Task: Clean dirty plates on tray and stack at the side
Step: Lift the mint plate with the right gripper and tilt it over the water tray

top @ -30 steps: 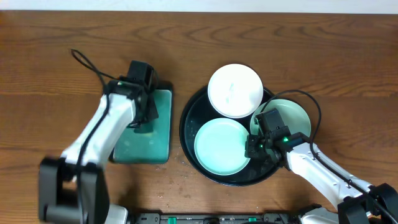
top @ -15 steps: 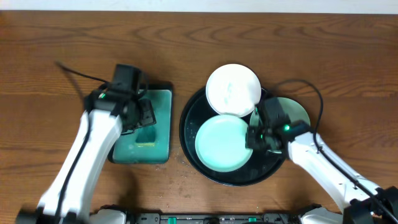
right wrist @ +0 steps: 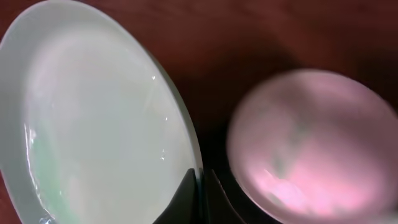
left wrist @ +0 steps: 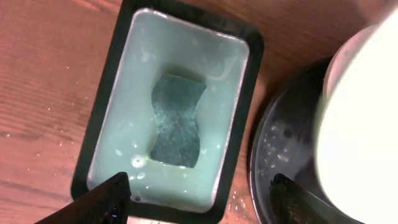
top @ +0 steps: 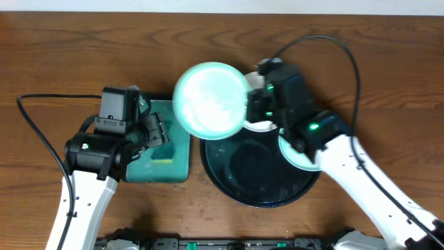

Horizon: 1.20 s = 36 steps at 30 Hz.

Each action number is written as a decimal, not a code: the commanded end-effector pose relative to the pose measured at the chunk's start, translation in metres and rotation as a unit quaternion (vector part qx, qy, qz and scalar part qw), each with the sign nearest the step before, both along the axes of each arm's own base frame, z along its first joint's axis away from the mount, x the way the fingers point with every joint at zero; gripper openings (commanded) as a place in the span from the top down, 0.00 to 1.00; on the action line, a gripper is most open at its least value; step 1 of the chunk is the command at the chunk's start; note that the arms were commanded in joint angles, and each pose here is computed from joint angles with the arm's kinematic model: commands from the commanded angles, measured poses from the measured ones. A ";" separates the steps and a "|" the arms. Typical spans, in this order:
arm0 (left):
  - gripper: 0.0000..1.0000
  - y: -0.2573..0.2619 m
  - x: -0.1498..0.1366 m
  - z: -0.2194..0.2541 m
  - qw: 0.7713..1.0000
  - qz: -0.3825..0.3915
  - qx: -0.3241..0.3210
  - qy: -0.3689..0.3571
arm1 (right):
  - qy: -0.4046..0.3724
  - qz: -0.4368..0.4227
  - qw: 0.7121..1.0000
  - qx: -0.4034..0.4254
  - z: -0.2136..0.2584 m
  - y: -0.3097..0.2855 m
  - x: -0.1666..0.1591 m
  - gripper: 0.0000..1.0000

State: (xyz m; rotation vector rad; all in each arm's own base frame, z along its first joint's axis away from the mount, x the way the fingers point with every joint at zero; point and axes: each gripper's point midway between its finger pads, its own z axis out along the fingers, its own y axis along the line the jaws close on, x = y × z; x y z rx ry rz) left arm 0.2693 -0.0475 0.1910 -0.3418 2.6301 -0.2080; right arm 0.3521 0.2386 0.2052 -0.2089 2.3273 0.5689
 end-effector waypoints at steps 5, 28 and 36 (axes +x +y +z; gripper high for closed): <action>0.27 0.003 -0.017 -0.002 1.000 -0.002 0.004 0.030 | -0.110 0.061 0.988 -0.092 -0.043 0.088 0.012 0.99; 0.18 0.047 -0.060 0.062 0.986 0.118 0.028 -0.113 | -0.405 0.047 0.848 -0.339 0.045 0.131 -0.022 0.99; 0.18 0.047 -0.059 0.061 0.986 0.118 0.028 -0.112 | -0.430 0.032 0.828 -0.358 0.062 0.130 -0.023 0.99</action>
